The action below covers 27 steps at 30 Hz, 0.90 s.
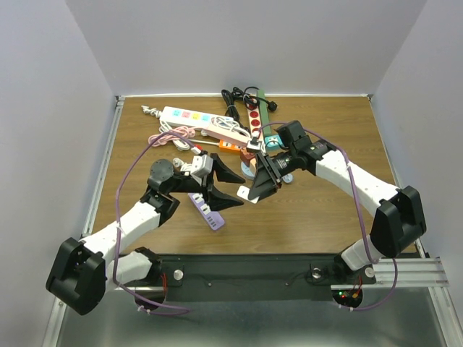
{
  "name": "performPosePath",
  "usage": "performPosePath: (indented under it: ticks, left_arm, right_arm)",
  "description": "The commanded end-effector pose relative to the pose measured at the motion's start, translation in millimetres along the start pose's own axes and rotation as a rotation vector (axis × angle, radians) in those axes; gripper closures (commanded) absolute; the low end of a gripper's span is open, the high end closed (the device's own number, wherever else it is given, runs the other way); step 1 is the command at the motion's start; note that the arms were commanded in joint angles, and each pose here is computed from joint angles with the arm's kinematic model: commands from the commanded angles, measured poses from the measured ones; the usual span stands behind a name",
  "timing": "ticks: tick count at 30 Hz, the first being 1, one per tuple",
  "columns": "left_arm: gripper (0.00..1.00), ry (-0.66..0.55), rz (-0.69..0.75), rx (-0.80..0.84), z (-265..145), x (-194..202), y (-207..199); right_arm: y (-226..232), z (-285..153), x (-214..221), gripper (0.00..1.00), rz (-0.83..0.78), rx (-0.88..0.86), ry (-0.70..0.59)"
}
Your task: Insert the plug
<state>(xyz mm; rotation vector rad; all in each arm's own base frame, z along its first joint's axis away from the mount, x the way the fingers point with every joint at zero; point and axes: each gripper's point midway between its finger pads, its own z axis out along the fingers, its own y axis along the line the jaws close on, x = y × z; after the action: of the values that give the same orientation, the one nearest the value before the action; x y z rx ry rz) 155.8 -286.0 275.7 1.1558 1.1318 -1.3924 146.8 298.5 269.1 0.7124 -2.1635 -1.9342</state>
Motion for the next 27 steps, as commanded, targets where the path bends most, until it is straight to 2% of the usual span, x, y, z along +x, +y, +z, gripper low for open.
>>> performPosePath:
  ticks: [1, 7, 14, 17, 18, 20, 21, 22, 23, 27]
  left_arm:
    - [0.25, -0.030, 0.084, 0.034, 5.3, -14.5, -3.7]
    - [0.37, -0.028, 0.085, 0.061, 9.6, -14.7, -7.6]
    - [0.53, -0.011, 0.049, 0.167, 23.5, -5.6, -31.7]
    - [0.69, 0.002, 0.025, 0.211, 27.9, 0.9, -42.2]
    - [0.82, 0.007, 0.017, 0.240, 30.8, 2.7, -49.2]
    - [1.00, 0.018, -0.009, 0.263, 33.8, 7.9, -54.4]
    - [1.00, 0.020, -0.017, 0.272, 35.3, 9.7, -57.8]
    - [1.00, 0.021, -0.029, 0.272, 37.3, 12.2, -59.3]
    - [1.00, 0.024, -0.042, 0.269, 37.0, 16.8, -60.9]
    - [1.00, 0.021, -0.111, 0.247, 33.9, 26.2, -64.6]
  right_arm:
    - [25.6, -2.2, 4.8, 0.77, -0.079, -0.063, 0.021]
    - [24.3, -2.4, 5.1, 0.77, -0.074, -0.063, 0.020]
    - [23.2, -1.7, 4.5, 0.77, -0.068, -0.067, 0.024]
    - [20.9, -1.3, 4.7, 0.75, -0.059, -0.067, 0.025]
    - [20.3, -1.1, 4.3, 0.72, -0.057, -0.066, 0.025]
    - [20.7, -1.2, 3.7, 0.71, -0.063, -0.062, 0.022]
    - [19.0, -1.3, 2.8, 0.68, -0.059, -0.055, 0.017]
    - [18.0, -1.0, 1.9, 0.58, -0.060, -0.049, 0.014]
    - [14.6, -1.6, -0.7, 0.55, -0.061, -0.040, 0.006]
    - [-3.7, -15.2, -13.7, 0.30, -0.055, 0.019, -0.070]
